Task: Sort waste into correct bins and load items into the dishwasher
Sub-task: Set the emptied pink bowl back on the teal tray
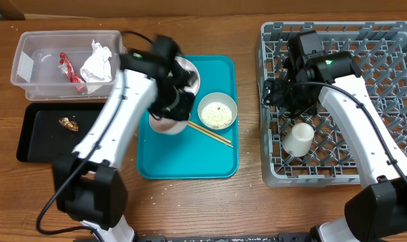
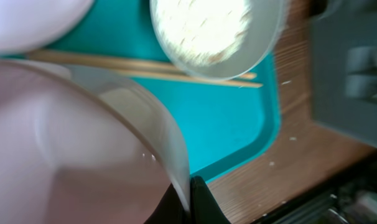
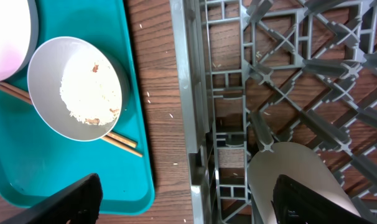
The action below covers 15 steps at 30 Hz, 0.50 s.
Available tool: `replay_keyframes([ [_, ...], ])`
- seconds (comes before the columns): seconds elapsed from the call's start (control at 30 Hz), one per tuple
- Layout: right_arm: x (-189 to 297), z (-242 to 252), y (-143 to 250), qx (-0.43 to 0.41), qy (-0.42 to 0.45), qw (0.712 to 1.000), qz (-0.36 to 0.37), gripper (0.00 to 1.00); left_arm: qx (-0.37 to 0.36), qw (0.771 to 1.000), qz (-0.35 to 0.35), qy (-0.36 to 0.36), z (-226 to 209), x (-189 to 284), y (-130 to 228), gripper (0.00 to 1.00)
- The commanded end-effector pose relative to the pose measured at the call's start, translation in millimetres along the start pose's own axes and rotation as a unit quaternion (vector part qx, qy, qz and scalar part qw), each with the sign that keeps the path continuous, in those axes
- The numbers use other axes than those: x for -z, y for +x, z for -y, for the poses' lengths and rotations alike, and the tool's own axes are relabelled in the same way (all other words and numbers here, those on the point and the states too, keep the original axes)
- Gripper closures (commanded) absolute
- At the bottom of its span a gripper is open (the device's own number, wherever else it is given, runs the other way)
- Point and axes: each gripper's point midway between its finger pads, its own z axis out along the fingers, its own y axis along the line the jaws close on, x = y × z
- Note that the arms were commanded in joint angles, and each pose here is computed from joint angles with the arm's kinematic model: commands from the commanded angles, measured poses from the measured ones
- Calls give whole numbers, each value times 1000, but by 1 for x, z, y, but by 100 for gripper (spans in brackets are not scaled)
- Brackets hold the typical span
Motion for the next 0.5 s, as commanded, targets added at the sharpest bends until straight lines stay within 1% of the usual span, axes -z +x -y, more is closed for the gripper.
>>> replay_keyframes([
  [0.0, 1, 1, -3, 9, 4, 1000, 4, 10, 57, 994, -43, -83, -23, -28, 21, 96],
  [0.17, 1, 1, -3, 14, 4, 1000, 4, 10, 46, 991, -87, -90, -20, -63, 52, 96],
  [0.3, 1, 1, -3, 14, 4, 1000, 4, 10, 49, 990, -96, -91, -22, -80, 62, 95],
  [0.37, 1, 1, -3, 14, 4, 1000, 4, 10, 52, 990, -96, -91, -21, -80, 62, 86],
  [0.43, 1, 1, -3, 14, 4, 1000, 4, 10, 52, 990, -96, -88, -20, -80, 62, 64],
  [0.47, 1, 1, -3, 14, 4, 1000, 4, 10, 52, 990, -96, -88, -20, -80, 62, 60],
])
